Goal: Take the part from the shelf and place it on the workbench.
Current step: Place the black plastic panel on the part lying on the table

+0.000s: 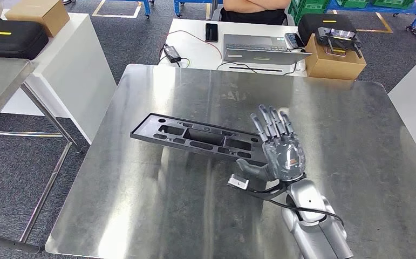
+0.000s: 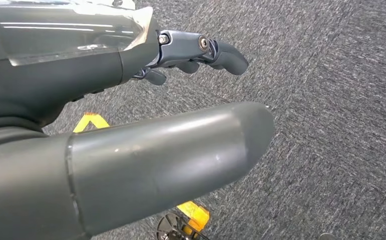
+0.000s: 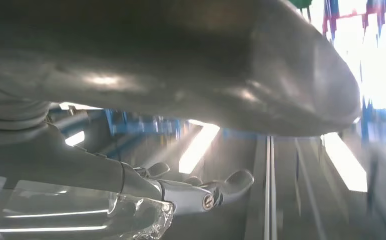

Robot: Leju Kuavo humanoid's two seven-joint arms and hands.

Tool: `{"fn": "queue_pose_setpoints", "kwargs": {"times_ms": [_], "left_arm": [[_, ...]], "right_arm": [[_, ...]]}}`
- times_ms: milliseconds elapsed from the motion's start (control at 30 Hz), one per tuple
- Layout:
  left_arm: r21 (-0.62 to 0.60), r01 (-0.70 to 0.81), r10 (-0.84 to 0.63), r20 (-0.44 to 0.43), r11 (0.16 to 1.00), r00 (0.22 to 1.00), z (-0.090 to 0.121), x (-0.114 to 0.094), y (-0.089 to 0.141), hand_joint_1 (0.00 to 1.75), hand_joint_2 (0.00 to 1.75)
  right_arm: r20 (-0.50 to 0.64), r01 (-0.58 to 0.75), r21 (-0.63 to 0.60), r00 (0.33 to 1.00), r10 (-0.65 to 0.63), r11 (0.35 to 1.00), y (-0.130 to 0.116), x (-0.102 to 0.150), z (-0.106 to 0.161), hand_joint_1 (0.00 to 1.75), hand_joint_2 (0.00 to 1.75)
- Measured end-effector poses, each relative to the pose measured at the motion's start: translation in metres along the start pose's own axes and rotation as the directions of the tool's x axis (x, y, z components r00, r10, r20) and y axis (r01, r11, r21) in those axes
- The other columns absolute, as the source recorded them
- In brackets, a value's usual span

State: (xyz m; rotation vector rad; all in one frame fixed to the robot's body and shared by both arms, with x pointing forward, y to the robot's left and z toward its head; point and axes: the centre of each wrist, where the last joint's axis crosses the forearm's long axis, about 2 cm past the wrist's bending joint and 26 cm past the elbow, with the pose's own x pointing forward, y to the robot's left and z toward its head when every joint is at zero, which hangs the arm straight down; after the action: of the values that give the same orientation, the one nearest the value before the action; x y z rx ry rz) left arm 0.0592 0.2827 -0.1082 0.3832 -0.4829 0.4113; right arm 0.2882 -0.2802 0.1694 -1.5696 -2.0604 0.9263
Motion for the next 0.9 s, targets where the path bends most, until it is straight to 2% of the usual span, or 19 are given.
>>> {"fn": "queue_pose_setpoints", "kwargs": {"times_ms": [67,233,367,433,700,900], "left_arm": [[0.001,0.003,-0.003,0.002,1.000,1.000,0.000,0.000,0.000,0.00,0.00],[0.001,0.003,-0.003,0.002,1.000,1.000,0.000,0.000,0.000,0.00,0.00],[0.004,0.011,-0.011,0.006,1.000,1.000,0.002,-0.001,-0.002,0.00,0.00],[0.004,0.014,-0.014,0.006,1.000,1.000,0.002,-0.001,-0.003,0.00,0.00],[0.013,0.012,-0.012,0.007,1.000,1.000,0.002,-0.001,-0.004,0.00,0.00],[0.034,-0.010,0.010,0.016,0.999,1.000,0.002,-0.001,-0.004,0.00,0.00]], "right_arm": [[0.000,-0.011,-0.066,1.000,0.011,0.998,-0.011,-0.004,-0.007,0.00,0.00],[-0.006,-0.020,-0.109,1.000,0.019,0.994,-0.019,-0.007,-0.012,0.00,0.00],[0.059,-0.046,-0.297,0.996,0.066,0.954,-0.049,-0.024,-0.025,0.00,0.00],[0.028,-0.072,-0.335,0.996,0.086,0.939,-0.055,-0.029,-0.023,0.00,0.00],[-0.058,-0.100,-0.347,0.995,0.085,0.933,-0.056,-0.026,-0.028,0.00,0.00],[-0.126,0.058,-0.358,0.986,-0.110,0.932,-0.033,-0.018,-0.028,0.00,0.00]]}}
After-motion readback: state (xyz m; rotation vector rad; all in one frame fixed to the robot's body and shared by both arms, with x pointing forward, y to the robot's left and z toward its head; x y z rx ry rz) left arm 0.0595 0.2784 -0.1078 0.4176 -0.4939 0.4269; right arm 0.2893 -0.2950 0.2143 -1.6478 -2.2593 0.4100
